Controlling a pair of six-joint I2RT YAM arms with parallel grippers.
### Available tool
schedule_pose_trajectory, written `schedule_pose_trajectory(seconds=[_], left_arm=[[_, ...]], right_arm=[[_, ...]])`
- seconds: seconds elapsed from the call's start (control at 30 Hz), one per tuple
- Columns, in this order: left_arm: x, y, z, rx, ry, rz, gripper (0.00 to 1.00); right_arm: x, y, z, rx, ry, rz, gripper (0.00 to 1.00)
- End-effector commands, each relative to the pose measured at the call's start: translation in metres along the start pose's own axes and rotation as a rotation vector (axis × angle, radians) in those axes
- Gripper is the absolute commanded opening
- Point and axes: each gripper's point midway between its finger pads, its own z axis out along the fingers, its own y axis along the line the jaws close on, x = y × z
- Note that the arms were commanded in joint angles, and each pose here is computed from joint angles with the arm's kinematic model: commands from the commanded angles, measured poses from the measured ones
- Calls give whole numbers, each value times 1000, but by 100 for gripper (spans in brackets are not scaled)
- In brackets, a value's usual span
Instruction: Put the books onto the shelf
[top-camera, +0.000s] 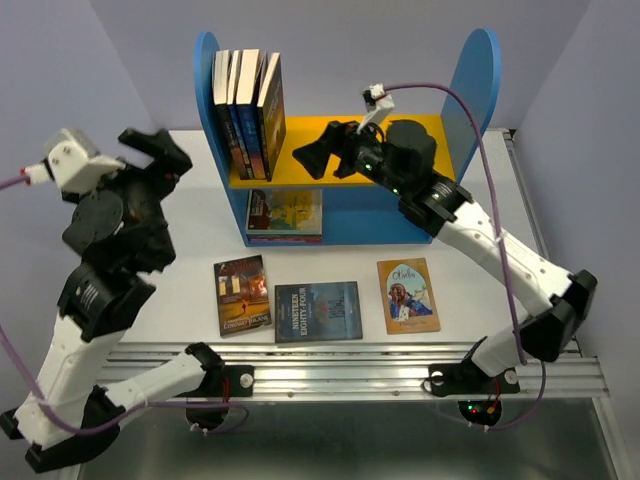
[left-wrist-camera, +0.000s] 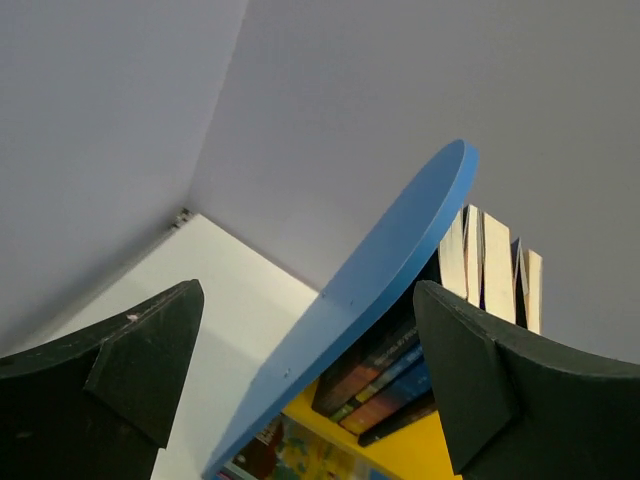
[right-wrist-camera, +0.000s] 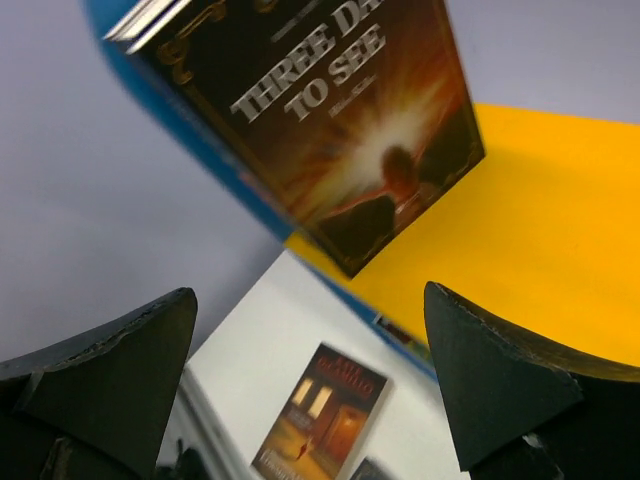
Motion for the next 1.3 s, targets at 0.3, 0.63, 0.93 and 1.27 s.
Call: schedule_pose_trajectory(seconds=[0.3, 0.63, 0.93, 1.27], left_arm=[[114, 79, -69, 87, 268, -438, 99], [176, 104, -79, -24, 402, -370, 99], [193, 117, -86, -34, 423, -382, 99], [213, 110, -86, -22, 472, -332, 99]], right_arm=[[-16, -56, 106, 252, -70, -156, 100], [-6, -51, 139, 186, -71, -141, 100], [0, -53, 145, 179, -72, -127, 100], [7, -57, 135, 191, -48, -140, 100]])
